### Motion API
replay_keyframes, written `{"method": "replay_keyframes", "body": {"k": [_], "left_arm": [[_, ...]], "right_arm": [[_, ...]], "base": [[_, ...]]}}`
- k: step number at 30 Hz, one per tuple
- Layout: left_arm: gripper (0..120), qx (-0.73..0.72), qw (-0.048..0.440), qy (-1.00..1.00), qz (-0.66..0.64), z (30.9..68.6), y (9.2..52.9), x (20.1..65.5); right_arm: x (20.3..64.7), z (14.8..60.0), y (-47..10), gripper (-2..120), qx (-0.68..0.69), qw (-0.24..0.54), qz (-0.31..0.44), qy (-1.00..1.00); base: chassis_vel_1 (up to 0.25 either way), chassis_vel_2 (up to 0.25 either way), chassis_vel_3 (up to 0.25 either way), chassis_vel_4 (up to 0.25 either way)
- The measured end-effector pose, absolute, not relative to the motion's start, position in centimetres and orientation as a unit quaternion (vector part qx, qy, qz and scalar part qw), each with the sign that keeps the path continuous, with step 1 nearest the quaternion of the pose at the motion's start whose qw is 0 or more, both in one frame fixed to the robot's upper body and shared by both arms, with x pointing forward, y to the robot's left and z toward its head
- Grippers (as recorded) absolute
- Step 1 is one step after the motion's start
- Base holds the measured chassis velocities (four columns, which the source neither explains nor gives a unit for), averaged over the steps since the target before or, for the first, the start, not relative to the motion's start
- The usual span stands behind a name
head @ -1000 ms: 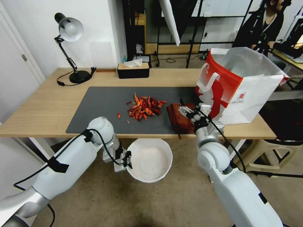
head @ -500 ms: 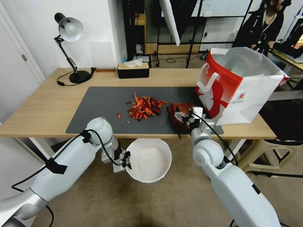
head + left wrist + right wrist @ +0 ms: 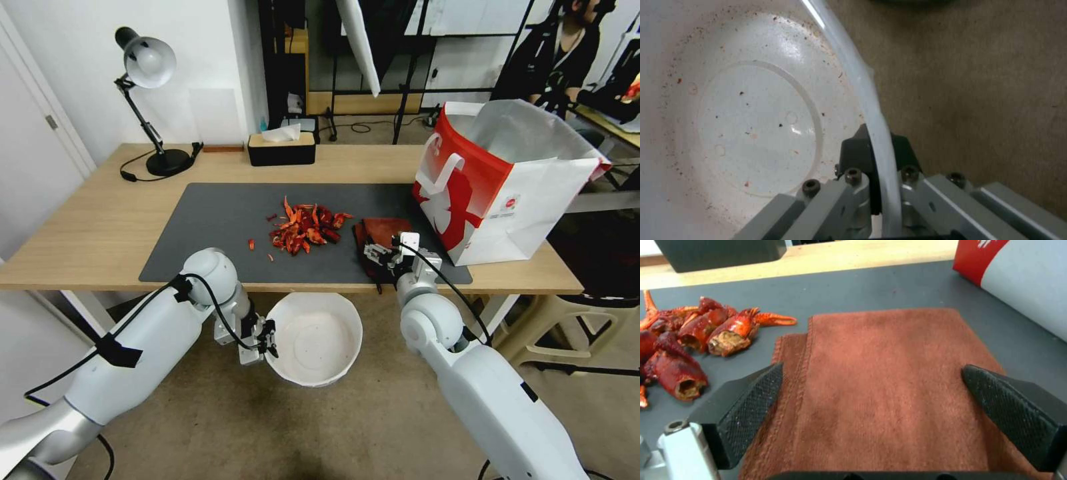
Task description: Sweep shrimp from table into container with towel, then put container into takeout bag.
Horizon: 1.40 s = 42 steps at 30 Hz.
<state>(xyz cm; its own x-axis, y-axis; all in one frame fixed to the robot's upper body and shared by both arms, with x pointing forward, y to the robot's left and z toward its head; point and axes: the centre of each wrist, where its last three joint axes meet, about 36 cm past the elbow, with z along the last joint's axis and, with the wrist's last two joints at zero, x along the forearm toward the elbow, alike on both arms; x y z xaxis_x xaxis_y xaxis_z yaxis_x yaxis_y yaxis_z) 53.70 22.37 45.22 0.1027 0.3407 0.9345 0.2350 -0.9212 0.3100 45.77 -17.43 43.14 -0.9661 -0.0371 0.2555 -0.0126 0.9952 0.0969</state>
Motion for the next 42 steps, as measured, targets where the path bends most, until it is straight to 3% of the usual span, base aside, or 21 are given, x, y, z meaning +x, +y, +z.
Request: {"method": "replay_keyframes", "body": {"k": [26,39,42], "left_arm": [[0,0.745,0.041,0.207,0.633,44.7,22.6,53.7],[0,0.742,0.043,0.209,0.636,45.1,22.7,54.1],[0,0.743,0.044,0.210,0.634,45.1,22.6,54.1]], "right_arm": [[44.9,42.3,-17.2,99,0.003,0.153,-0.028,-0.988],[44.8,42.3,-17.2,56,0.004,0.158,-0.023,-0.987],[44.8,42.3,-17.3,39,0.004,0.159,-0.022,-0.987]], "base": [[0.000,0.000,0.000,0.000],[0.000,0.000,0.000,0.000],[0.000,0.000,0.000,0.000]]}}
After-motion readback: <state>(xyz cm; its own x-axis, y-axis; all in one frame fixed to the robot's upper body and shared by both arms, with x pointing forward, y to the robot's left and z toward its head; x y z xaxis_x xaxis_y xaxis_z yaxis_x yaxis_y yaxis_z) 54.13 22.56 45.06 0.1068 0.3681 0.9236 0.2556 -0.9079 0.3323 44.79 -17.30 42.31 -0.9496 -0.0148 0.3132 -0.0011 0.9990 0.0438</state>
